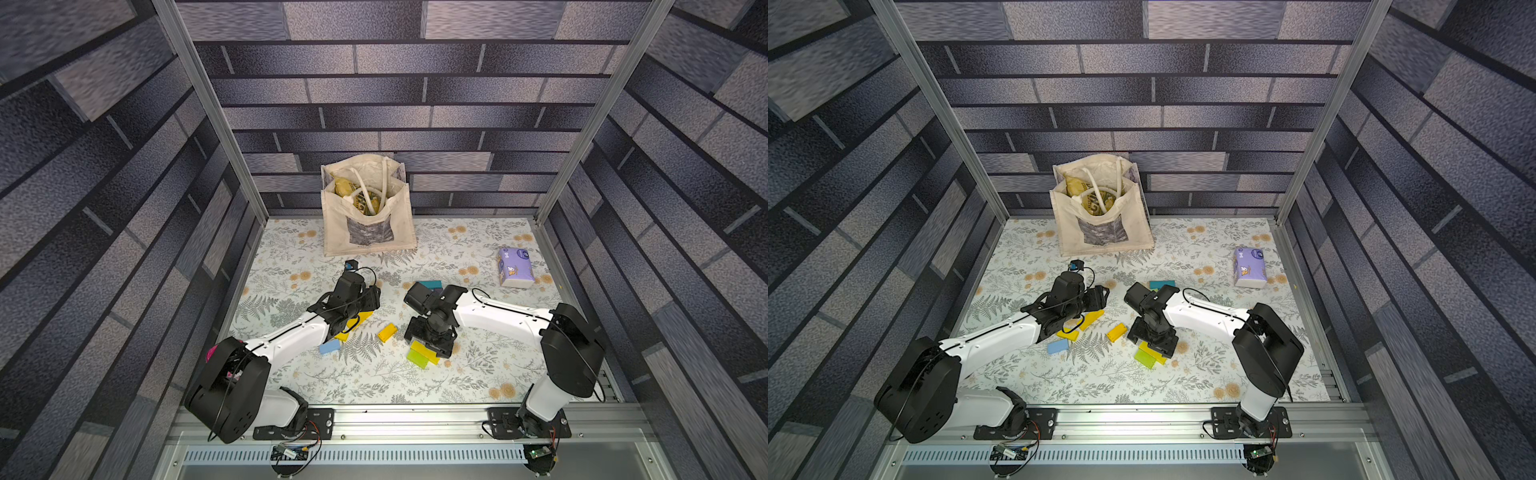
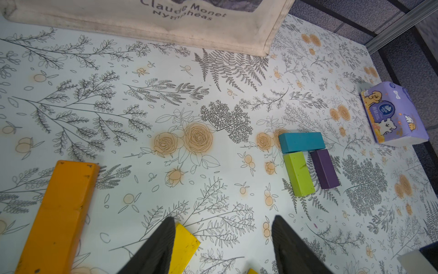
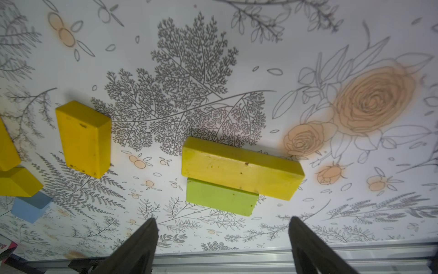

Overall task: Assemble the letter p with building blocks
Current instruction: Pick up the building block from the center of the board.

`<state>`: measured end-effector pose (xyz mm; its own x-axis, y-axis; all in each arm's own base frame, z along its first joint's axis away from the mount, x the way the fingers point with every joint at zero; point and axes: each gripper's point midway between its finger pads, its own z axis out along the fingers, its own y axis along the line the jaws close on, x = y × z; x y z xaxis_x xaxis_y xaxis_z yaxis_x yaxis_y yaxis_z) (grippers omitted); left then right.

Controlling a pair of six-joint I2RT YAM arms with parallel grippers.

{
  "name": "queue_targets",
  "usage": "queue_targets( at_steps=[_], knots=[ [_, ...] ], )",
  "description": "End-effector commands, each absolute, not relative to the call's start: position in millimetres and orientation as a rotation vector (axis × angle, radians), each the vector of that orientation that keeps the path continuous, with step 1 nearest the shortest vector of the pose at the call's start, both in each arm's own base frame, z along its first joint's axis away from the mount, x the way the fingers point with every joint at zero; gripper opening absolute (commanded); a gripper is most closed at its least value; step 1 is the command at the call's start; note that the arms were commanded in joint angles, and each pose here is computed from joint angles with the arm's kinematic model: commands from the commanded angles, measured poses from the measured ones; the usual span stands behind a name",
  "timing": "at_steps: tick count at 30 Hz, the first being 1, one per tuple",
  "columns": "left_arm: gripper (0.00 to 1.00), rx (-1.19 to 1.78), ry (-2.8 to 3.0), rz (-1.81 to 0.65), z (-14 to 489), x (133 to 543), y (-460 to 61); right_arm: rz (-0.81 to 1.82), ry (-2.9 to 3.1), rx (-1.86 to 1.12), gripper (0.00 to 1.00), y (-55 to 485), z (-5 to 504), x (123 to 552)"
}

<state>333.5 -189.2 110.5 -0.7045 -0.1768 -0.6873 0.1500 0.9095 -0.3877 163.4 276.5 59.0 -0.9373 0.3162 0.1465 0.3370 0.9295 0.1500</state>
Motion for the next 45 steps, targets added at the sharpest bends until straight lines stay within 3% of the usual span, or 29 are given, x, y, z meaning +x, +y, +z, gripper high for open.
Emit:
queue_targets(
  at_steps=[1, 21, 28, 31, 37, 41, 45],
  knots=[
    [0.67, -0.018, 2.258, -0.567, 119.2, 328.1, -185.8, -0.219, -2.921, -0.525, 0.88, 282.1, 46.4, 148.4],
    [0.68, -0.059, 2.189, -0.552, 131.7, 306.7, -158.0, -0.188, -2.899, -0.693, 0.86, 284.9, 12.0, 133.3],
    [0.69, -0.072, 2.183, -0.558, 129.9, 303.9, -154.6, -0.178, -2.897, -0.726, 0.81, 283.9, 10.8, 134.2],
    [0.68, -0.070, 2.189, -0.574, 128.6, 304.5, -157.3, -0.190, -2.914, -0.737, 0.71, 283.5, 13.0, 137.8],
    [0.68, -0.059, 2.203, -0.590, 128.0, 306.1, -162.0, -0.197, -2.998, -0.705, 0.43, 279.6, 24.6, 149.3],
    [0.68, -0.049, 2.203, -0.592, 133.4, 307.3, -163.8, -0.274, -3.117, -0.559, 0.25, 291.4, 67.2, 164.6],
    [0.68, -0.042, 2.206, -0.598, 136.6, 309.4, -167.2, -0.299, -3.207, -0.386, 0.24, 294.7, 109.6, 172.1]
  ],
)
